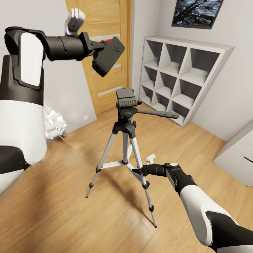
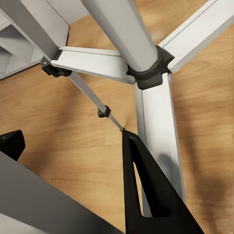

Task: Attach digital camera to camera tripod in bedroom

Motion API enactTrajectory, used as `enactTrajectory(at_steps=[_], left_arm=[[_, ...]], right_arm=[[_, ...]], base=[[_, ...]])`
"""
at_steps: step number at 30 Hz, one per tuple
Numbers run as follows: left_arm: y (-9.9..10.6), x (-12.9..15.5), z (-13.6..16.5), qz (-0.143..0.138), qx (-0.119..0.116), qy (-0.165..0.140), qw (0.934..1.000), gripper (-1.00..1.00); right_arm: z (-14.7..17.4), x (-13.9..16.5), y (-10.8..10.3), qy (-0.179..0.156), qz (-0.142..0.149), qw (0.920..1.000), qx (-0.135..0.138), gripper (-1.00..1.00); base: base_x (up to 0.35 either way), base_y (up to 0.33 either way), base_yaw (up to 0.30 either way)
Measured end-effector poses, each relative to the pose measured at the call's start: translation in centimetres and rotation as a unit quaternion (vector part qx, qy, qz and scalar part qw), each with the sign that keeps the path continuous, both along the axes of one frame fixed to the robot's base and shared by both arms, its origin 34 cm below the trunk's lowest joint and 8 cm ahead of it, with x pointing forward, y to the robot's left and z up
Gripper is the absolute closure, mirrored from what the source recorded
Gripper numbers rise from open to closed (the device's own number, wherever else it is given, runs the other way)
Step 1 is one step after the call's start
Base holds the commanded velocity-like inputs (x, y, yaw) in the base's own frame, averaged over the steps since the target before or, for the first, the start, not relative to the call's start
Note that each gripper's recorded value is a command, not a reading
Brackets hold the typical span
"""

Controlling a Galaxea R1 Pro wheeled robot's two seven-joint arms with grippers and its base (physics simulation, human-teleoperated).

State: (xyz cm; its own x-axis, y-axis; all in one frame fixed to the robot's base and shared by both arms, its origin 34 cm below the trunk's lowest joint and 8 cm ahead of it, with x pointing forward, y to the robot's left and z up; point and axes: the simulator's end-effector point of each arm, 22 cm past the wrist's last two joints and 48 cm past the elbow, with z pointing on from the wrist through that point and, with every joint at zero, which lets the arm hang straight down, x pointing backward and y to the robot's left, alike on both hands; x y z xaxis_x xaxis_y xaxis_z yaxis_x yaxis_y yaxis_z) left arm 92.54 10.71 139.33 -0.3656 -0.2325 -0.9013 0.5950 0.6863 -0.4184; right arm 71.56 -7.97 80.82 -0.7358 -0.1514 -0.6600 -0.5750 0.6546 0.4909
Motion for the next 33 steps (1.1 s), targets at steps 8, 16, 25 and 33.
enactTrajectory(at_steps=[8,16,25,33], left_arm=[[-5.6,-1.5,5.4,-0.036,0.127,-0.064,0.9891,1.00],[-9.2,-2.8,3.9,-0.069,0.210,-0.081,0.9718,1.00],[-11.7,-3.3,-0.7,-0.093,0.279,-0.065,0.9535,1.00],[-11.1,-2.5,-1.5,-0.086,0.282,-0.051,0.9541,1.00]], right_arm=[[0.0,0.0,0.0,0.000,0.000,1.0000,0.000,1.00],[0.0,0.0,0.0,0.000,0.001,1.0000,0.000,1.00],[0.0,0.0,0.0,0.000,0.000,1.0000,0.000,1.00],[0.0,0.0,0.0,0.000,0.000,1.0000,0.000,1.00]], base=[[0.000,0.000,0.000],[0.000,0.000,0.000],[0.000,0.000,0.000],[0.000,0.000,0.000]])
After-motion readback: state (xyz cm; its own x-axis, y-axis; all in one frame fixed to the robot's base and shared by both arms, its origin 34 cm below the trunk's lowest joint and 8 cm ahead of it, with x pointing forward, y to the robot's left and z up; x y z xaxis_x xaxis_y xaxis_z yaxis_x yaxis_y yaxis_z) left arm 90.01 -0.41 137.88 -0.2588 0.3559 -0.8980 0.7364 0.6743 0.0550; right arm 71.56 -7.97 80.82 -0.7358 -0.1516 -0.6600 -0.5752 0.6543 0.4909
